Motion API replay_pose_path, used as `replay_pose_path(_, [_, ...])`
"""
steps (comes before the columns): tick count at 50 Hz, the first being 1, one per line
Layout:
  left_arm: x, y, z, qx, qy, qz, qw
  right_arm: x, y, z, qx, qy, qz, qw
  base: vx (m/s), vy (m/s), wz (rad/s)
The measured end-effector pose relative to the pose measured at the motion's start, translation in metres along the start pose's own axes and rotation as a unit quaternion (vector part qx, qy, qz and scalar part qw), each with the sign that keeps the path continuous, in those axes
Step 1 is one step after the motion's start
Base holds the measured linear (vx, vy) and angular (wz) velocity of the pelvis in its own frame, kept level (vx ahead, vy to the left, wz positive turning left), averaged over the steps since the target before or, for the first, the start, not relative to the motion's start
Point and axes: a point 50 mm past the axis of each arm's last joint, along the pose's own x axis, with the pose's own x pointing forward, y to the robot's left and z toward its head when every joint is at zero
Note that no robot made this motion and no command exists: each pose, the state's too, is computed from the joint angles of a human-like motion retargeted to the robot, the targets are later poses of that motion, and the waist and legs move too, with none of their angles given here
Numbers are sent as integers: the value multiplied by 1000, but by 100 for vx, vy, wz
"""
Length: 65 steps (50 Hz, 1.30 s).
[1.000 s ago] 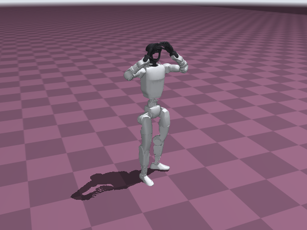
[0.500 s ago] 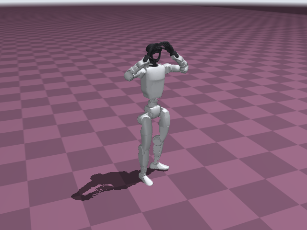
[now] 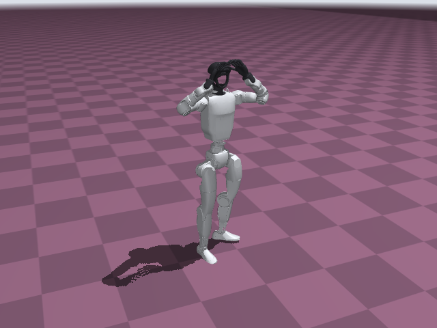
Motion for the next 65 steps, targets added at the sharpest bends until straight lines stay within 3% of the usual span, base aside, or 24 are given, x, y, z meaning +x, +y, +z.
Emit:
replay_pose_path(36, [-12,3,-6,6,22,-12,1000,3,3,4,11,-11,6,1000,0,0,0])
replay_pose_path(43, [-47,12,-23,-18,99,-1,995,-8,20,7,63,11,32,997,-4,0,8])
replay_pose_path(48, [-113,12,-41,-76,230,44,969,-37,56,11,141,65,97,983,-8,5,12])
replay_pose_path(56, [-280,-26,-32,-192,533,116,816,-152,143,27,292,307,218,879,-4,8,21])
replay_pose_path(60, [-377,-52,16,-216,696,135,671,-233,179,60,354,464,273,765,6,14,51])
replay_pose_path(65, [-480,-77,121,-199,861,184,431,-328,193,121,375,608,355,603,15,25,87])
